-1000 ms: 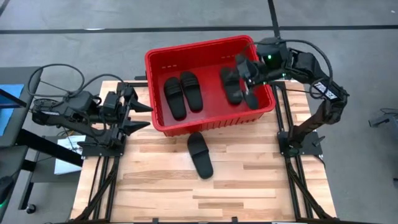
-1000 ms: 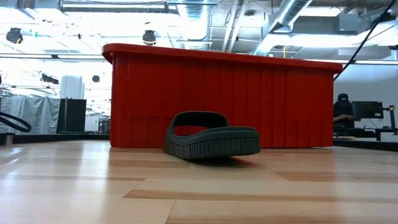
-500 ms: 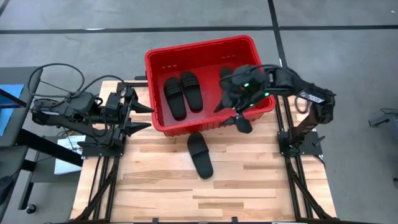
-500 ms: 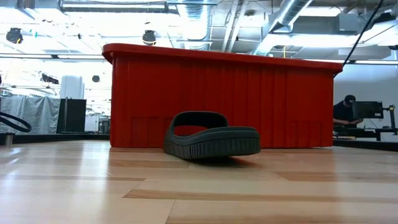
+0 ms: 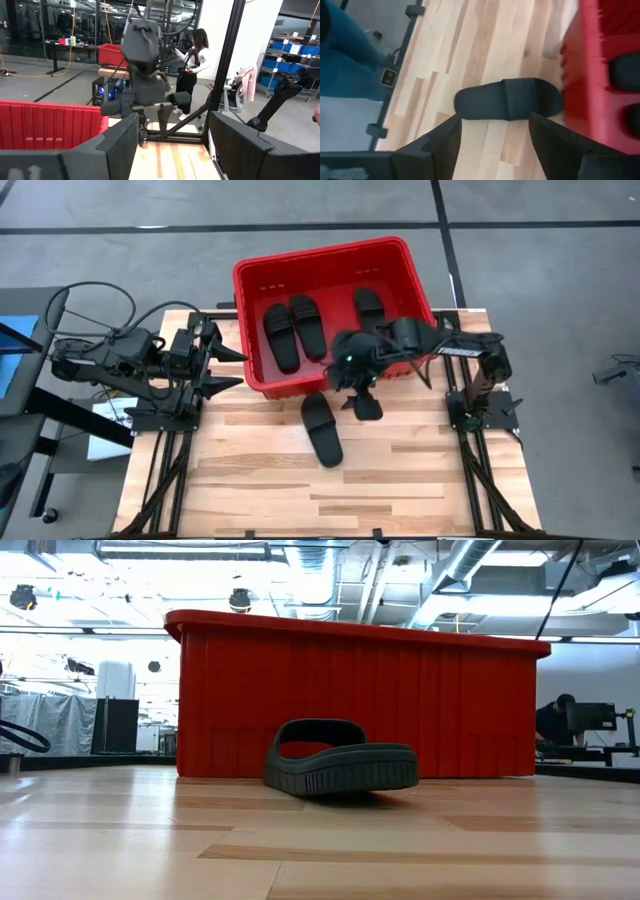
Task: Pick and place slides into bin
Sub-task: Put the black slides into the red bin
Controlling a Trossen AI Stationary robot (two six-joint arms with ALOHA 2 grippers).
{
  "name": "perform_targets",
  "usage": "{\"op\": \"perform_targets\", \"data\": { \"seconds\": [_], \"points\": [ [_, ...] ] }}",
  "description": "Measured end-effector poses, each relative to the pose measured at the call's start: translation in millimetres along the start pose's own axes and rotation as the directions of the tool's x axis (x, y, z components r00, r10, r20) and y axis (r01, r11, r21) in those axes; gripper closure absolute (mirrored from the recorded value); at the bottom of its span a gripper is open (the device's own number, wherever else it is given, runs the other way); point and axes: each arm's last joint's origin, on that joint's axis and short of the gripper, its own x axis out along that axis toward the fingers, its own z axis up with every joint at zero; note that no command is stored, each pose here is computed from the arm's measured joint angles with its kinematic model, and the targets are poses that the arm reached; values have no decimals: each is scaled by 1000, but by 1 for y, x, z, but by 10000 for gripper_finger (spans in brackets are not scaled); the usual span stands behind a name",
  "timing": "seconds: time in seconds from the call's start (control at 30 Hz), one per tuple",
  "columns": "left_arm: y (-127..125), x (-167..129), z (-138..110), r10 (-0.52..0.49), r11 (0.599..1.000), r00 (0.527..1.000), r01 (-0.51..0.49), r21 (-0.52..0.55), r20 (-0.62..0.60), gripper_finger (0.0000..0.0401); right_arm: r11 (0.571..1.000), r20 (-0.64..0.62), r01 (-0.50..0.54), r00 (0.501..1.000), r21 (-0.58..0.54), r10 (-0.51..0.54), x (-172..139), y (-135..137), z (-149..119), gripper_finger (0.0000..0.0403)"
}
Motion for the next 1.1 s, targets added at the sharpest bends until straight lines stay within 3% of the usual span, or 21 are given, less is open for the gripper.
{"op": "perform_targets", "data": {
  "seconds": [0.43,0.63,0.87,1.1],
  "points": [
    [0,0,-1,-16,1000,1000,16,-7,-9,167,994,-28,3,1000,105,0,11,20,3,221],
    [-2,0,-1,-61,998,998,61,-20,-15,167,986,-133,39,991,161,-18,42,28,5,200],
    [-2,0,-2,-60,997,998,59,-41,-24,167,990,-292,27,956,135,13,102,41,6,170],
    [-1,0,-3,-58,998,998,57,-40,-38,167,995,-412,16,911,97,26,151,46,0,166]
  ]
}}
